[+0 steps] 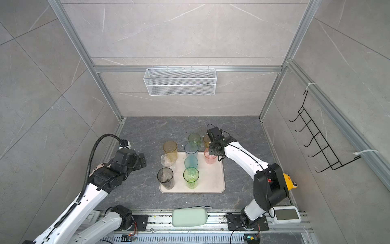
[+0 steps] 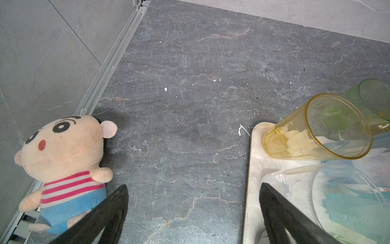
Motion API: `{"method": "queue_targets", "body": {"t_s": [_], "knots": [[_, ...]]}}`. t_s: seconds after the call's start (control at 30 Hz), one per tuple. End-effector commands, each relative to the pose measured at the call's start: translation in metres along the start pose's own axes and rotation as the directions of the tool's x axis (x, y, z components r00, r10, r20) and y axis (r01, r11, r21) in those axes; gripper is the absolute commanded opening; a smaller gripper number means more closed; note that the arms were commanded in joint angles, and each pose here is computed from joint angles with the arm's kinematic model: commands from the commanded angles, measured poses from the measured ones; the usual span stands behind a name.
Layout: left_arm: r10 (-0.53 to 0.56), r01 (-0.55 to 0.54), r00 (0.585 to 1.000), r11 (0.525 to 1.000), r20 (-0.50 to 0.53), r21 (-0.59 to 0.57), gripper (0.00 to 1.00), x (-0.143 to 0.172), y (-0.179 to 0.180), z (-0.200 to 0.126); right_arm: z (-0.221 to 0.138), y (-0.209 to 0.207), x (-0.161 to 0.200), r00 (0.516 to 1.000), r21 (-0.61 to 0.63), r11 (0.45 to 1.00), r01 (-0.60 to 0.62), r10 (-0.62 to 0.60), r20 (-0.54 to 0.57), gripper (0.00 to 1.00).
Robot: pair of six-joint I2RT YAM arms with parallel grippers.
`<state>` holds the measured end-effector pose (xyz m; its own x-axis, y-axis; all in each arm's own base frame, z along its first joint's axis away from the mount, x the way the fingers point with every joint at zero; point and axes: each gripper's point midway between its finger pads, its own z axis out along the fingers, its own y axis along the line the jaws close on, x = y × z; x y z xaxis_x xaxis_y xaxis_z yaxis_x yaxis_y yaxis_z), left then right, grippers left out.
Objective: Place the glasses into the tray
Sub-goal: Place the glass on the tray.
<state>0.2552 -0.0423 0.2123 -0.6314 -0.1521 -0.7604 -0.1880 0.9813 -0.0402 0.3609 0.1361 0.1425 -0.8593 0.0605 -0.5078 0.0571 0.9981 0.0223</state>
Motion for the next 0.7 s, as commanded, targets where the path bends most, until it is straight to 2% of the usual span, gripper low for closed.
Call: {"method": "queue_targets", "body": {"t_s": [0.0,0.2,0.23,0.33,0.4,0.67], "knots": [[-0.017,0.017,0.999,1.000,0.030,0.012,0.97,-0.008,-0.003,-0.003,-0.027,0.001,-0.007,1.000,-0.040,0.999,0.013,-0.012,0.018,0.53],[-0.019,0.019,0.999,1.000,0.034,0.016,0.97,-0.008,-0.002,-0.004,-0.050,0.003,-0.022,0.998,-0.061,0.998,0.019,-0.015,0.064,0.60],[-0.020,0.020,0.999,1.000,0.035,0.017,0.97,-0.008,-0.002,-0.004,-0.053,0.003,-0.025,0.997,-0.063,0.998,0.022,-0.018,0.070,0.68],[-0.020,0.019,0.999,1.000,0.033,0.018,0.97,-0.007,-0.002,-0.004,-0.059,0.007,-0.036,0.996,-0.074,0.997,0.029,-0.022,0.092,0.69],[-0.022,0.021,0.999,1.000,0.033,0.016,0.97,-0.007,-0.002,-0.005,-0.061,0.011,-0.044,0.994,-0.079,0.996,0.031,-0.023,0.105,0.75],[-0.025,0.025,0.999,1.000,0.040,0.014,0.97,-0.007,0.001,-0.008,-0.060,0.043,-0.081,0.987,-0.156,0.984,0.084,-0.061,0.149,0.79]]}}
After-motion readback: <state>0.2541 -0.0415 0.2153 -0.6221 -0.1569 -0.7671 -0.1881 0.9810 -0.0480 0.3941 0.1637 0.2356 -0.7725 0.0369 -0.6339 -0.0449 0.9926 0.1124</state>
